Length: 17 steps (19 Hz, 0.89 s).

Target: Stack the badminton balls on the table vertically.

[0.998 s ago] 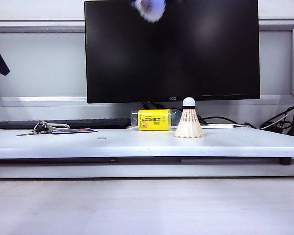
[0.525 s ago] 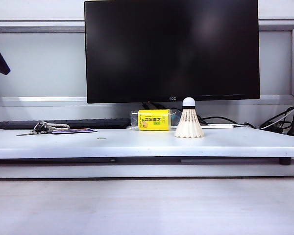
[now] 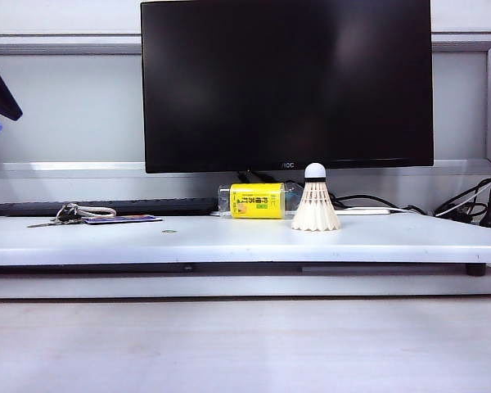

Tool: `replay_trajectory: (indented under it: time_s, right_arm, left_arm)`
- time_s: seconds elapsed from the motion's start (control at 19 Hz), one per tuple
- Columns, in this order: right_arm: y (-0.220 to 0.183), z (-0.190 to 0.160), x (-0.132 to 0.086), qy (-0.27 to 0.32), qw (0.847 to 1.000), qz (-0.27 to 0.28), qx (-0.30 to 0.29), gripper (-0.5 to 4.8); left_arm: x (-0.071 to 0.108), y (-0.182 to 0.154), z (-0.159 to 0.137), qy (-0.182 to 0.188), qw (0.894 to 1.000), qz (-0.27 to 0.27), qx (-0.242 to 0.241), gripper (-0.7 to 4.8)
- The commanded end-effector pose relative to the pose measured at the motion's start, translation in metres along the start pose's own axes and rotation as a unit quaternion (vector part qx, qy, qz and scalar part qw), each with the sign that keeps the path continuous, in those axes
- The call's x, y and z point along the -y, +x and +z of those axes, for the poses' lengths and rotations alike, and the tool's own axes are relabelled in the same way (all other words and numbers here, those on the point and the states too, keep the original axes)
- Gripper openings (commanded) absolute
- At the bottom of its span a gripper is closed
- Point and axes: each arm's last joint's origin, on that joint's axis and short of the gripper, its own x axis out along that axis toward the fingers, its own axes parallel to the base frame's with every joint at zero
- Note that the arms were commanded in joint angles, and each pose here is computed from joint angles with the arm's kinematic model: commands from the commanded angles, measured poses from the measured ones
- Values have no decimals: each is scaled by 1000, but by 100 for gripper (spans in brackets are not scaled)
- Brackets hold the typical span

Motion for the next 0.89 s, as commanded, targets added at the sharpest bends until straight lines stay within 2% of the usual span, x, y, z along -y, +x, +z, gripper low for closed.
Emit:
replay_trajectory:
  time_s: [0.05,0.53,0.89]
  right_arm:
    - [-33,8,-13,-11,1000,-12,15,148]
    - [-139,18,-54,-53,994,-71,62,148]
    - [-216,2,-84,-69,987,-123,80,148]
  left_arm:
    - [1,-1,2,2,1000,-4,7,157]
    - [2,-1,4,-1,999,-34,19,157]
    - [3,-1,6,-1,999,-38,26,157]
